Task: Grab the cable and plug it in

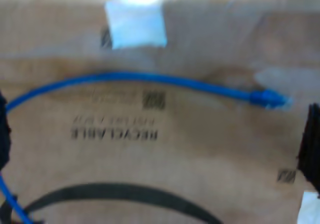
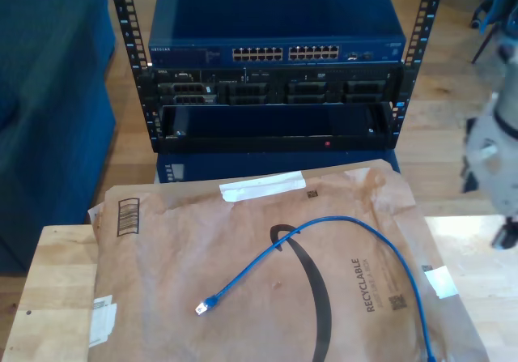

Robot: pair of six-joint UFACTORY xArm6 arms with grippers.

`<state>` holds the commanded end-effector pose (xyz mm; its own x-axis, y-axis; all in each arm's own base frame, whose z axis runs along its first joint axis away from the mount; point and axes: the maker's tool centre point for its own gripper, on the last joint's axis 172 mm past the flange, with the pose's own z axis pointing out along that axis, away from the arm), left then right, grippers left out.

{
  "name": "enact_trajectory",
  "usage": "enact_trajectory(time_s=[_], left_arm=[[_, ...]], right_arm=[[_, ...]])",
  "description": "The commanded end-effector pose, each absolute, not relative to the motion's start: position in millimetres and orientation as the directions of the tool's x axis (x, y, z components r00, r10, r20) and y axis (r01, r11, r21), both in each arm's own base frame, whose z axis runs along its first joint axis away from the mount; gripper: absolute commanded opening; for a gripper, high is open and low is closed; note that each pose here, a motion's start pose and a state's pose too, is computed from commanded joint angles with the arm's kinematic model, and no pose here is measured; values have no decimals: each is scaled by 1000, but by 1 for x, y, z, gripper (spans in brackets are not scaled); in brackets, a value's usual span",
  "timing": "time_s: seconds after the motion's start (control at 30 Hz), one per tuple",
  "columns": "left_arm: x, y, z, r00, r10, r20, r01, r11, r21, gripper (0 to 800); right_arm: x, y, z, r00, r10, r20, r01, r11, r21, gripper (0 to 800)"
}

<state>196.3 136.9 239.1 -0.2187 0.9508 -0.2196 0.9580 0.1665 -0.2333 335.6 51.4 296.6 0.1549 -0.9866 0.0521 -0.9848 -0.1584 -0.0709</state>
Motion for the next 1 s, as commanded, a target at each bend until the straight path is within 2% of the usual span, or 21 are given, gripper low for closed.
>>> enact_trajectory(time_s=[0.1,0.37,0.5,0.63,0.83,1.0], left_arm=[[207,119,239,-199,958,-205,958,145,-248,800],[220,92,238,-187,958,-215,957,129,-259,800],[225,87,240,-186,954,-236,961,127,-246,800],[229,79,238,-156,959,-237,963,95,-251,800],[231,76,232,-148,959,-242,961,82,-264,800],[237,54,231,-112,967,-229,958,44,-283,800]], right_arm=[[354,78,296,193,-980,46,-972,-198,-128,796],[347,115,276,286,-957,40,-954,-288,-78,794],[340,151,279,309,-949,-69,-950,-304,-71,796],[346,183,288,380,-908,-176,-925,-373,-74,794],[356,206,287,496,-849,-180,-868,-492,-72,794],[359,224,263,524,-832,-184,-847,-531,-15,794]])
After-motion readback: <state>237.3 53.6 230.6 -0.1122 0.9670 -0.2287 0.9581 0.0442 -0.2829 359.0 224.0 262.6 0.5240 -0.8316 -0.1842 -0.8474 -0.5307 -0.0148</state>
